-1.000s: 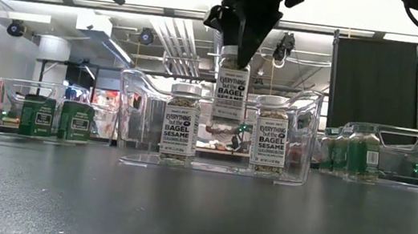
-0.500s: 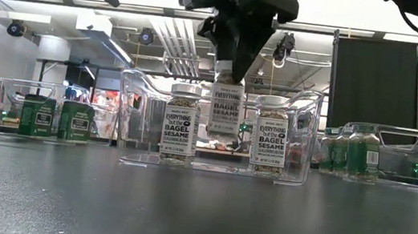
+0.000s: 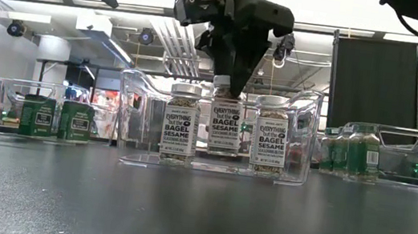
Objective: Sort spices by type
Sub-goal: Put the white seasoning bottle into the top right transparent bin
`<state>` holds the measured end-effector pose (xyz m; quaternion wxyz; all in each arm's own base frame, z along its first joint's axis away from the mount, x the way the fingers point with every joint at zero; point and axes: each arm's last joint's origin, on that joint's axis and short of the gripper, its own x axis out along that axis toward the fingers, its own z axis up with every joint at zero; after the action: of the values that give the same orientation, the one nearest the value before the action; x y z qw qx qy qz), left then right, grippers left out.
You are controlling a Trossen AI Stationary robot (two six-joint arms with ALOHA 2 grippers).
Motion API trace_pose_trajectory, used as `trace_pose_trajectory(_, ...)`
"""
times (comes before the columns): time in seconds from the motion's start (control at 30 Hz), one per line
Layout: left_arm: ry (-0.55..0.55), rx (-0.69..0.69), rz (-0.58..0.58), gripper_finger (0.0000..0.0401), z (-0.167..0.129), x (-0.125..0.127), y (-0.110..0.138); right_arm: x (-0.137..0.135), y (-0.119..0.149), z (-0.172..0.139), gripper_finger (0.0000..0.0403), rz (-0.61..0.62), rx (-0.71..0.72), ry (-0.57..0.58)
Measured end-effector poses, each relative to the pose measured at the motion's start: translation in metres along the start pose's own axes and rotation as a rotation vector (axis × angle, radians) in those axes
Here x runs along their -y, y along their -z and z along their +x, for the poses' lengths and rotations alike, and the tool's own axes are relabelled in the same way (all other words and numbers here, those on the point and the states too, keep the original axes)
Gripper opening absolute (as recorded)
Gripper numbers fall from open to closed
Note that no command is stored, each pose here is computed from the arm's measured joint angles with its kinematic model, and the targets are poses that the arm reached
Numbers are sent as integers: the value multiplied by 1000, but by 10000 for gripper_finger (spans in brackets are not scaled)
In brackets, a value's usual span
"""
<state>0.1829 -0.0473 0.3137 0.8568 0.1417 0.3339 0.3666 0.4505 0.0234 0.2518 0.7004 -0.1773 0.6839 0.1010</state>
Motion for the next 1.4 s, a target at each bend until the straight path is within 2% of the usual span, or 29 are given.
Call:
trace_pose_trajectory(0.6, 0, -1, -4, 231, 0, 0, 0, -1, -2, 12, 201, 61, -1, -2)
trace_pose_trajectory(0.93, -1, -2, -3, 231, 0, 0, 0, -1, -2, 18, 217, 79, -6, -4)
trace_pose_trajectory(1.4, -1, -2, -9, 231, 0, 0, 1, 1, -1, 18, 294, 118, -4, 4)
